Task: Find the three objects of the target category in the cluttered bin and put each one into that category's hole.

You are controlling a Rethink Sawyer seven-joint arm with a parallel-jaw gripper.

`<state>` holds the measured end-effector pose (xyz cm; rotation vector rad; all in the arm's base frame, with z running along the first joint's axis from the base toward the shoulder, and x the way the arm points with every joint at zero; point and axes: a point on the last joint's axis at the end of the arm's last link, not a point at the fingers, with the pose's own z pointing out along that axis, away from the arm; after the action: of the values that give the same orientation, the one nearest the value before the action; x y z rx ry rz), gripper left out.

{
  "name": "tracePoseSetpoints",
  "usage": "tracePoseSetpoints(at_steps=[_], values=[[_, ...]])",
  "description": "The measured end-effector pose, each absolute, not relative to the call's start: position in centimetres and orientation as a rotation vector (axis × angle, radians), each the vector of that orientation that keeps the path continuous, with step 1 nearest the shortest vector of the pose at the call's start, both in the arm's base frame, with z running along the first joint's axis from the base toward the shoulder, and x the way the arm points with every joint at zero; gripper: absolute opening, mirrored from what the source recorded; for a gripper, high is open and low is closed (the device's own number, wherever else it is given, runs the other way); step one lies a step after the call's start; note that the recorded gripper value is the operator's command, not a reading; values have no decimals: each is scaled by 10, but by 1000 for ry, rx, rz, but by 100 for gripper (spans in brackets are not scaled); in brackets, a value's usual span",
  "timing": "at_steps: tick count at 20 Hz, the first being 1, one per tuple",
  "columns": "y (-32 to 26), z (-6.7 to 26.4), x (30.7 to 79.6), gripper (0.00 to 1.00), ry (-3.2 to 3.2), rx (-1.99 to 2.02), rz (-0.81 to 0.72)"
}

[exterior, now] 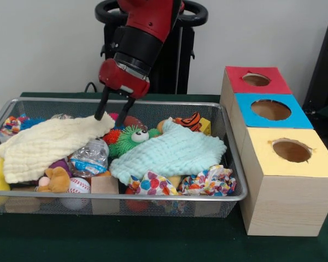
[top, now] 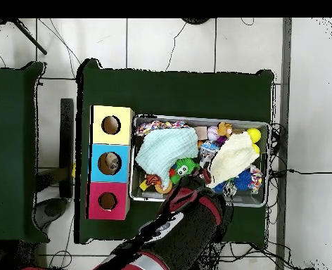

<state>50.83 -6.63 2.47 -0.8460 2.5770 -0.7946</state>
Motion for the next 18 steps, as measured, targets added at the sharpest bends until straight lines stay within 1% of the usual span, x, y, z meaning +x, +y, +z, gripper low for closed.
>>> tracePoseSetpoints(at_steps=[4,8,13,18], values=[[-76,29,497,100,2599,-827,-820],[-87,26,492,100,2621,-804,-826],[-106,13,479,100,2672,-777,-832],[-111,-1,472,100,2706,-755,-806]])
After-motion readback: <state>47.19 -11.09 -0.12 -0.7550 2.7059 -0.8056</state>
